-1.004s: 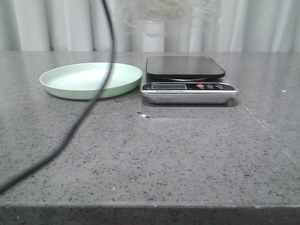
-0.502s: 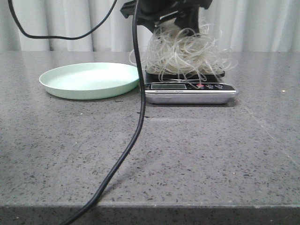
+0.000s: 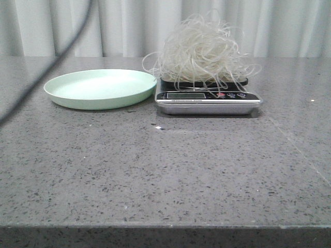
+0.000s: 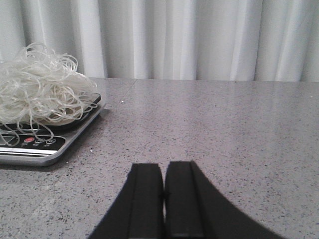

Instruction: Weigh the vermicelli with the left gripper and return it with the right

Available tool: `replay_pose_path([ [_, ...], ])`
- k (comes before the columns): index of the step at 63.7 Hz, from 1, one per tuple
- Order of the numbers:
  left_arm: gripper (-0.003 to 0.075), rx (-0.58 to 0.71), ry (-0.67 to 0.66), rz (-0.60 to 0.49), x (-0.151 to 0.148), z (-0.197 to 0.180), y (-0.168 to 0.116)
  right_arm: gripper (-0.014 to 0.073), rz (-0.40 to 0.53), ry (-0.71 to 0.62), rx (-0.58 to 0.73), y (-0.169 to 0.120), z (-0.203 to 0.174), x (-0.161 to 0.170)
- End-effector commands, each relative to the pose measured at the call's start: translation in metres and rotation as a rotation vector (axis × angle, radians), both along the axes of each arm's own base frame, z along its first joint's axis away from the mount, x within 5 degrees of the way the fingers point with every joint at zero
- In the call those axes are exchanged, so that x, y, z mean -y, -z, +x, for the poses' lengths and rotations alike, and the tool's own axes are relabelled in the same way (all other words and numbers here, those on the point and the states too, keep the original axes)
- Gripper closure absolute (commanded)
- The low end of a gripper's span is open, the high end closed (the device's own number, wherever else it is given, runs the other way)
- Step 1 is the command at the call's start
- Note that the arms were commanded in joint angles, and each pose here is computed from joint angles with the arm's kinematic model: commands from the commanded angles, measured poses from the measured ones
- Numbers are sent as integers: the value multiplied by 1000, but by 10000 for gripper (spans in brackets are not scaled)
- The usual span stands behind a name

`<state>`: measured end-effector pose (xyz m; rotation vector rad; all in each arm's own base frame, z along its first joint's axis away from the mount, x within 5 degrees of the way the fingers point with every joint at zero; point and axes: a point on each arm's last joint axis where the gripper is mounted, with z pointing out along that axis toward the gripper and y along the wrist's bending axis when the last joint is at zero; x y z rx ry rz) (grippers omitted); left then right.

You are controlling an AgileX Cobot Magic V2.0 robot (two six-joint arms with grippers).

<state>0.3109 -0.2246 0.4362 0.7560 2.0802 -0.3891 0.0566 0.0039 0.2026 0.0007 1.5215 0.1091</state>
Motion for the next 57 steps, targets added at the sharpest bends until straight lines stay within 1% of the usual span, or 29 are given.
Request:
replay_pose_path([
  [1,222,144,-9,-96,-27,-37,-38,411,-6,10,100,-10,-3,1],
  [6,251,188,-17,-124,-46,-64,-38,411,-6,10,100,-10,-3,1],
  [13,273,238,-24,-162,-70,-96,-32,411,-6,10,100,-10,-3,1],
  [26,331,334,-34,-232,-123,-172,-4,411,-6,10,100,-10,-3,1],
  [29,342,356,-36,-248,-131,-182,1,411,-6,10,100,-10,-3,1],
  [35,374,408,-41,-296,-152,-213,24,411,-6,10,100,-10,-3,1],
  [42,414,439,-42,-319,-171,-239,51,411,-6,10,100,-10,-3,1],
  [50,468,465,-44,-337,-184,-258,79,411,-6,10,100,-10,-3,1],
  [57,542,485,-44,-352,-193,-270,102,411,-6,10,100,-10,-3,1],
])
